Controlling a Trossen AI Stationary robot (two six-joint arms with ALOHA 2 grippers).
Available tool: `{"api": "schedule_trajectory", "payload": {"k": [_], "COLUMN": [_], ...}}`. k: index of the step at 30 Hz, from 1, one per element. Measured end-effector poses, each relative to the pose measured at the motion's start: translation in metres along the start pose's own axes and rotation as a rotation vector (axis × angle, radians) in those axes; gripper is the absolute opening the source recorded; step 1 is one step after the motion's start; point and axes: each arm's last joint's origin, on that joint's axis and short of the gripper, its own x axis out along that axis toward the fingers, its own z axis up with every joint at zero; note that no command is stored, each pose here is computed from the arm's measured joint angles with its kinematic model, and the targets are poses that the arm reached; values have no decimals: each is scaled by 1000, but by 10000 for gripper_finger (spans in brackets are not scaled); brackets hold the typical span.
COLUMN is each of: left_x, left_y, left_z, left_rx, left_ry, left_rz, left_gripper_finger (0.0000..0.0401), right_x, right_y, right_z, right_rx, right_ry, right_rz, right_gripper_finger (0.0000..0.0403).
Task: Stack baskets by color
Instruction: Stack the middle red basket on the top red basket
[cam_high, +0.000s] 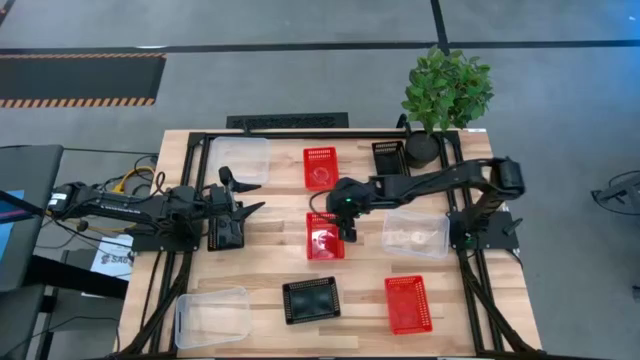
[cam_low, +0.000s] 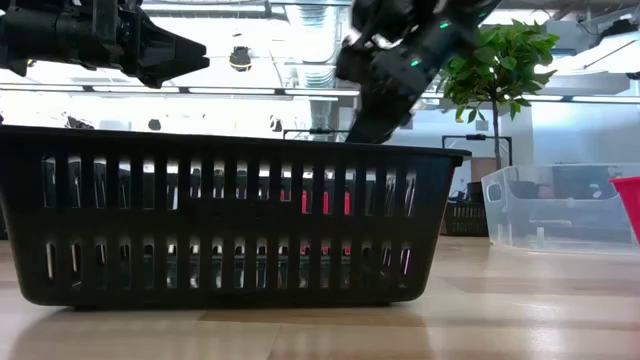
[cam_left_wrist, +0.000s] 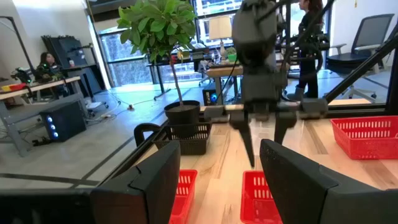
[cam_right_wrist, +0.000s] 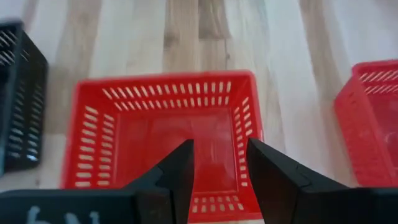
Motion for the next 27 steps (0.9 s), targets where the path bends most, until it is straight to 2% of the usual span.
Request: {"api": "schedule_trajectory", "payload": {"k": [9,17,24,27], "left_x": [0,0,0,0], "left_y": [0,0,0,0], "left_z": [0,-1,-1,-1], "left_rx": [7,19,20,26], "left_ry": [4,9,9,9], "left_rz": [-1,-2,-2,-2], "left_gripper_finger": [213,213,213,213], "right_x": [33,55,45,35], "right_y": [-14,-16,-15,-14], "right_z": [8,5,8,15], "right_rx": [-4,-39,-38,-42], "right_ry": [142,191,195,151], "right_rz": [15,21,22,18], "right_gripper_finger": [168,168,168,168]}}
